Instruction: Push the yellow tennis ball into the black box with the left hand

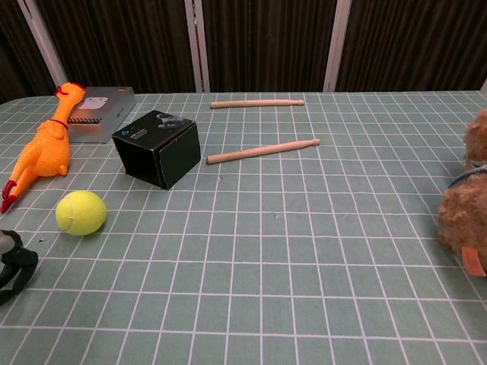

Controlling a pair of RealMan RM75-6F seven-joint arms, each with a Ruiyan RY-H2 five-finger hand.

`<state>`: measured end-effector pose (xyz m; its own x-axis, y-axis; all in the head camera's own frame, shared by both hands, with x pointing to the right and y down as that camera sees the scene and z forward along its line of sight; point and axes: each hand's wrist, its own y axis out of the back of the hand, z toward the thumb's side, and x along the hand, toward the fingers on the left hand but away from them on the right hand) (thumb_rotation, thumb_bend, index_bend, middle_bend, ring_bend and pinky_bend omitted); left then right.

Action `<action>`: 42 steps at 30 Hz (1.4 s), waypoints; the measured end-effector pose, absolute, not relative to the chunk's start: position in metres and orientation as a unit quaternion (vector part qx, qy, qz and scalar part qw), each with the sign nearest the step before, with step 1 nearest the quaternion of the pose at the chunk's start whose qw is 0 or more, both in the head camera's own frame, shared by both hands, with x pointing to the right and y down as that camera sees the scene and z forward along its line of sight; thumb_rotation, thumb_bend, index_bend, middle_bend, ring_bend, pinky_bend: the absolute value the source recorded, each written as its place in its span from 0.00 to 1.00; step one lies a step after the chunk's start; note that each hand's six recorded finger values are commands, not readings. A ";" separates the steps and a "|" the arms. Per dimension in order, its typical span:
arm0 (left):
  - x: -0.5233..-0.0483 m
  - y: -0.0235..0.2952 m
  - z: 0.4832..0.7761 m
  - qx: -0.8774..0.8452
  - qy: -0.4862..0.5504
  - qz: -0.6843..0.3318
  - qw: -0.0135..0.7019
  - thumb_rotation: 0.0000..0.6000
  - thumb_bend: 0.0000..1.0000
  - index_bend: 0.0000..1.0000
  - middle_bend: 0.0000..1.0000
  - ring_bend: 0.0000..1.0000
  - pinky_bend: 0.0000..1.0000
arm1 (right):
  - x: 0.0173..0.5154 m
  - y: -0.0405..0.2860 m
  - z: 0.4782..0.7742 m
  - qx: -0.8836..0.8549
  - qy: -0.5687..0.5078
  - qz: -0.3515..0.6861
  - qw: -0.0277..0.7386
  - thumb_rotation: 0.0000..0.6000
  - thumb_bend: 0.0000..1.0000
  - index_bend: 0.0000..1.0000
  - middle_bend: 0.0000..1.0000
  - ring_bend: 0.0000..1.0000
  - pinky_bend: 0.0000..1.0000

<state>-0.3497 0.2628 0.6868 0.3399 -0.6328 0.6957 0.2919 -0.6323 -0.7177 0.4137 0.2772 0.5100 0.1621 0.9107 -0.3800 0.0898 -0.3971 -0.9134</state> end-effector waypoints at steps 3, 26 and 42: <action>-0.345 0.257 0.690 -0.709 0.123 -0.562 0.408 1.00 0.44 0.51 0.64 0.34 0.50 | 0.414 0.276 0.509 -0.653 -0.384 0.521 0.393 1.00 0.34 0.00 0.00 0.00 0.00; -0.319 0.225 0.704 -0.723 0.145 -0.542 0.403 1.00 0.44 0.37 0.54 0.35 0.43 | 0.417 0.275 0.506 -0.653 -0.389 0.518 0.392 1.00 0.34 0.00 0.00 0.00 0.00; -0.309 0.202 0.714 -0.728 0.168 -0.532 0.399 1.00 0.44 0.36 0.52 0.35 0.40 | 0.419 0.277 0.505 -0.652 -0.390 0.519 0.392 1.00 0.34 0.00 0.00 0.00 0.00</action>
